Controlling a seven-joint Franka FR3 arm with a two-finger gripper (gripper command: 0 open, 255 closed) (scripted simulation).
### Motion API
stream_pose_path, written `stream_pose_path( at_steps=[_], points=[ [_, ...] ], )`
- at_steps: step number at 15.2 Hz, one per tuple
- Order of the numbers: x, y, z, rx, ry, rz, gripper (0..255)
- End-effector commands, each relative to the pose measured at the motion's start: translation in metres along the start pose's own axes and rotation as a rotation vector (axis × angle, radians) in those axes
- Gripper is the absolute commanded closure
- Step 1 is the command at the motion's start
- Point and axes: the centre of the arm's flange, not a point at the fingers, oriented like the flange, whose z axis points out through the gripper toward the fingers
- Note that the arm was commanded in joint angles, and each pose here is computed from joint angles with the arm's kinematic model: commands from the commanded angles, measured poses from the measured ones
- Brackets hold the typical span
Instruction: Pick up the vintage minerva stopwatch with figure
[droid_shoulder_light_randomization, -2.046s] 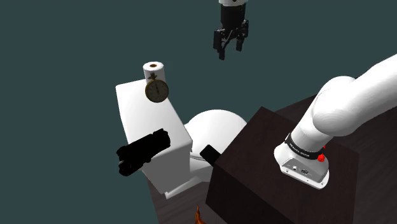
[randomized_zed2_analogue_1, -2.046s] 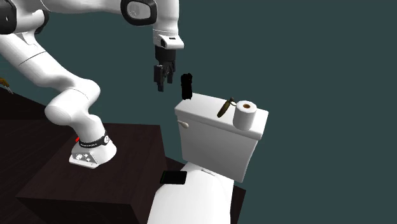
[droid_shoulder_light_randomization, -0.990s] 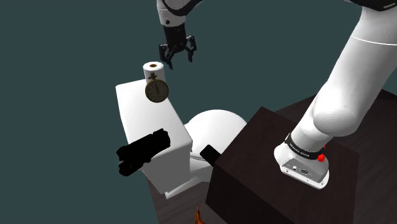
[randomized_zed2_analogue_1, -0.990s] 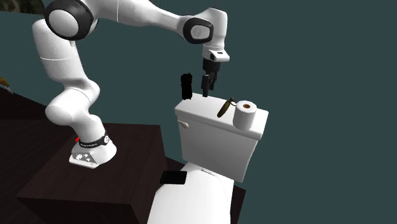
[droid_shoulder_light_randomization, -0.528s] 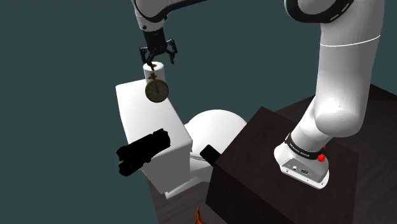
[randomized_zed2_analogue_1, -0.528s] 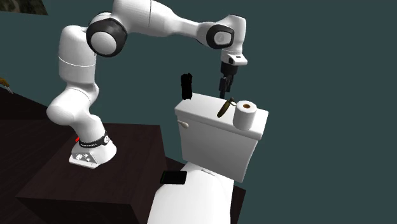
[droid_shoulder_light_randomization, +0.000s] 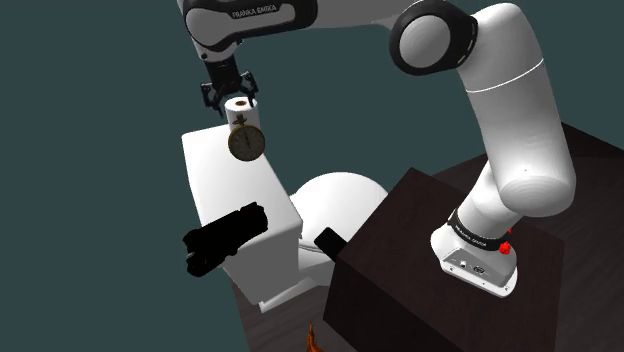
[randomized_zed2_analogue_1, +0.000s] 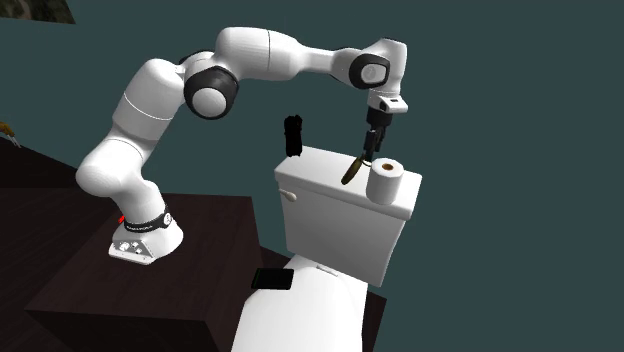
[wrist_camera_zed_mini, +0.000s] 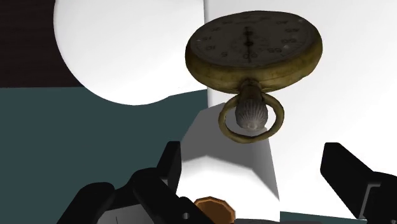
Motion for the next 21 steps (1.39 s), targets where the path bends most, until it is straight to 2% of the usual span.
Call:
stream_pose_path(
  at_steps=[1, 6, 7, 16, 21],
  points=[
    [0.001, -0.002, 0.010, 0.000, 0.001, 0.001, 0],
    [0.001, -0.004, 0.029, 0.000, 0.001, 0.001, 0],
    [0.001, -0.004, 0.029, 0.000, 0.001, 0.001, 255],
    [0.001, -0.004, 0.029, 0.000, 0.001, 0.001, 255],
    [0.001, -0.001, 0.003, 0.000, 0.001, 0.001, 255]
  ],
)
